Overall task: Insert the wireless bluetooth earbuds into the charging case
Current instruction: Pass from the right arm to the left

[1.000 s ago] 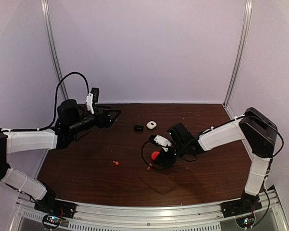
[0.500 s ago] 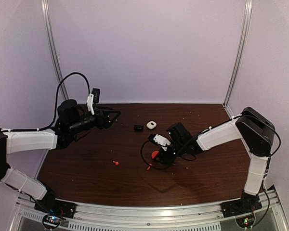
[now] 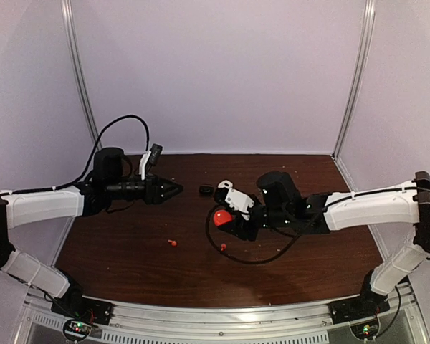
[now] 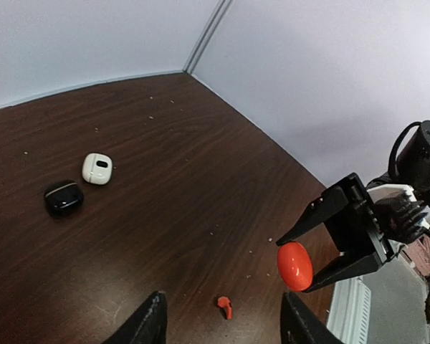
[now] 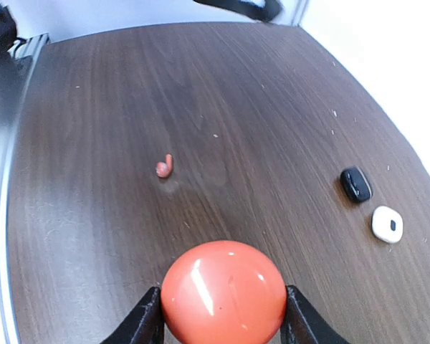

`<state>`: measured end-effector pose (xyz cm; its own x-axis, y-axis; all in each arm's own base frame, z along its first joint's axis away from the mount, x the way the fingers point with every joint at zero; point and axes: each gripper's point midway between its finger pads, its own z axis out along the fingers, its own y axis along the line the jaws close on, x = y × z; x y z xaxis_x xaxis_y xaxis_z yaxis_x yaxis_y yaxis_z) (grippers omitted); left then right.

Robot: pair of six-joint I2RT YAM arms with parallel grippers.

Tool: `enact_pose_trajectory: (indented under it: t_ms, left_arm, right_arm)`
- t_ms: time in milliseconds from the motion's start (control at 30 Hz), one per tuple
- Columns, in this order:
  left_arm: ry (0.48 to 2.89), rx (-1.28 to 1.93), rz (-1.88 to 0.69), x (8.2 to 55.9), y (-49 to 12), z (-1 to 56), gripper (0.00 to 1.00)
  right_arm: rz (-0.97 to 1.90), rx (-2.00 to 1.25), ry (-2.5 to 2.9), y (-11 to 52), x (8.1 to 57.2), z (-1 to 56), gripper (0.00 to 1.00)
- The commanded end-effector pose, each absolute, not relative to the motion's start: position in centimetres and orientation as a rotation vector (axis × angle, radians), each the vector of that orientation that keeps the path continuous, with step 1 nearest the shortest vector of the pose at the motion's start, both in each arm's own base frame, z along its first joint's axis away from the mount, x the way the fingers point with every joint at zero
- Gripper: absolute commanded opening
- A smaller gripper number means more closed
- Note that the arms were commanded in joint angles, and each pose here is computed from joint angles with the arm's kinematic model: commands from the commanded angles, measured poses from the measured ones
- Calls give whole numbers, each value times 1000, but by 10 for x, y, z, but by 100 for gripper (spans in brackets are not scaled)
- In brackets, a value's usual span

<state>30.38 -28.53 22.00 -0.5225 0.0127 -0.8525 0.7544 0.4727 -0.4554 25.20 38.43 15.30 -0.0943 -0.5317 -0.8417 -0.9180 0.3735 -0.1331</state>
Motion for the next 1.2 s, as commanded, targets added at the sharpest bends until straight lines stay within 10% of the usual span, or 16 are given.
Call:
enact_pose_trajectory:
  t_ms: [0,1167]
  left_arm:
    - [1865,834,-1367,264,-305,235,55]
    - [1853,1281,-1672,173,-401,207,41]
  right_arm:
    - [399,-1342,1669,384,233,171,43]
    - [181,-1447,1480,400,181,213,43]
